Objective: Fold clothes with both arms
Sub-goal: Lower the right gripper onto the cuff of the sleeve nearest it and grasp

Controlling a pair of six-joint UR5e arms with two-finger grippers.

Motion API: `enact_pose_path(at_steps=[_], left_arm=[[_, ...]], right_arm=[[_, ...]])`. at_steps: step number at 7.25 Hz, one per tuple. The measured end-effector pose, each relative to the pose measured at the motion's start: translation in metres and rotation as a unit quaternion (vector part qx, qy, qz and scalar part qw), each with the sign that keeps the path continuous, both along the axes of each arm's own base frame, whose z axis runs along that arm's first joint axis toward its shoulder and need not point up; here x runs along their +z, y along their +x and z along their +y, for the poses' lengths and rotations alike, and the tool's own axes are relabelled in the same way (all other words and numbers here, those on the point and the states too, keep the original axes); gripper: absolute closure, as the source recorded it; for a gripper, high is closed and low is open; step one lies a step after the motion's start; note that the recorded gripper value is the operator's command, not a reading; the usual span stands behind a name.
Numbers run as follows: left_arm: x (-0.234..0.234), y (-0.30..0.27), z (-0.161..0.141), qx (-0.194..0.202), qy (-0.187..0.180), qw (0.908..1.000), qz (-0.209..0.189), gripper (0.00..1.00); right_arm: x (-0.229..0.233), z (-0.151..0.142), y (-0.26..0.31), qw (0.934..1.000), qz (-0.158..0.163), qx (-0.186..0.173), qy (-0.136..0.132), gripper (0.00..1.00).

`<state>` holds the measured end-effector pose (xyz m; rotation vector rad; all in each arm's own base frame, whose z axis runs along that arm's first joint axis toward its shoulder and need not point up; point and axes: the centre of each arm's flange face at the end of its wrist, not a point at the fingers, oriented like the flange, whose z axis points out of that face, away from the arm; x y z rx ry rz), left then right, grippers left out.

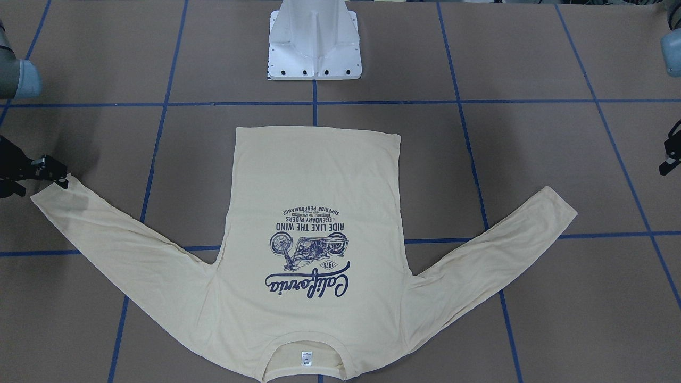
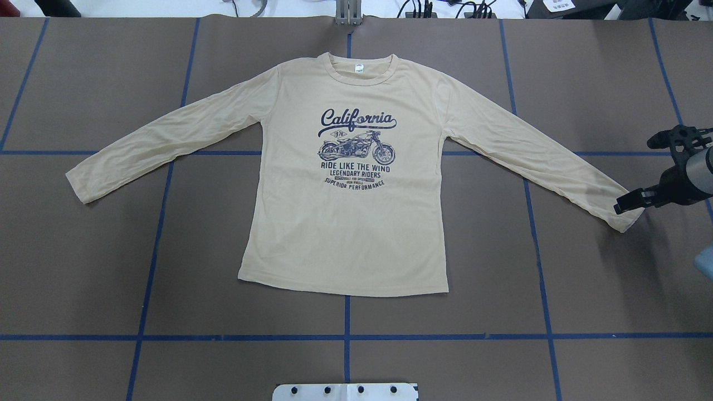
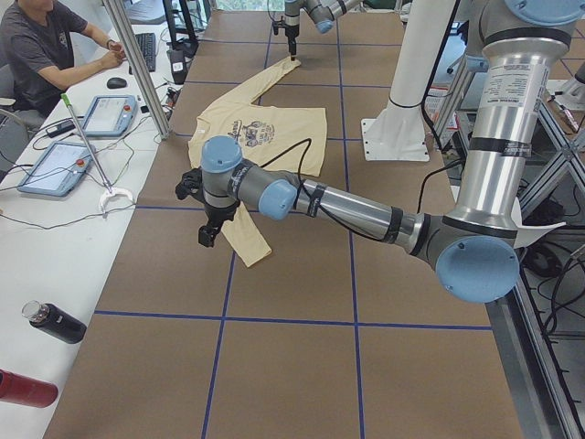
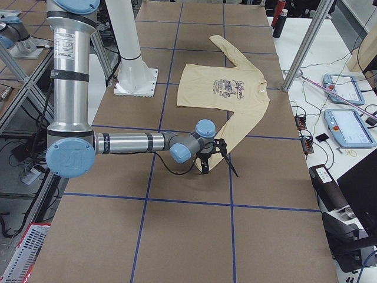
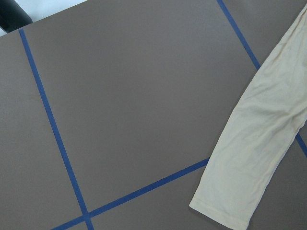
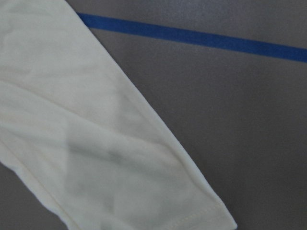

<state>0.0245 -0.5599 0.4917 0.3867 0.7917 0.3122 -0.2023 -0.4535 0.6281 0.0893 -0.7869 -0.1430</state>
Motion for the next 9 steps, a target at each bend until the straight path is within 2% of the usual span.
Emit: enact_pose_path(at_steps=[3, 4, 8, 9], left_arm=[[-0.002, 0.000, 0.000, 0.000, 0.002, 1.0000, 0.000, 0.00], [-0.002, 0.000, 0.000, 0.000, 0.002, 1.0000, 0.000, 0.00], [-0.005, 0.000, 0.001, 0.000, 0.004, 1.0000, 0.001, 0.00], [-0.008, 0.000, 0.002, -0.001, 0.008, 1.0000, 0.001, 0.00]], right_arm=[[0.010, 0.004, -0.007, 0.9999, 0.007, -0.008, -0.009, 0.01], [0.010, 0.005, -0.009, 0.9999, 0.008, -0.010, -0.010, 0.15], [0.013, 0.005, -0.015, 0.9997, 0.010, -0.016, -0.013, 0.90], [0.013, 0.005, -0.016, 0.9997, 0.010, -0.016, -0.013, 1.00]])
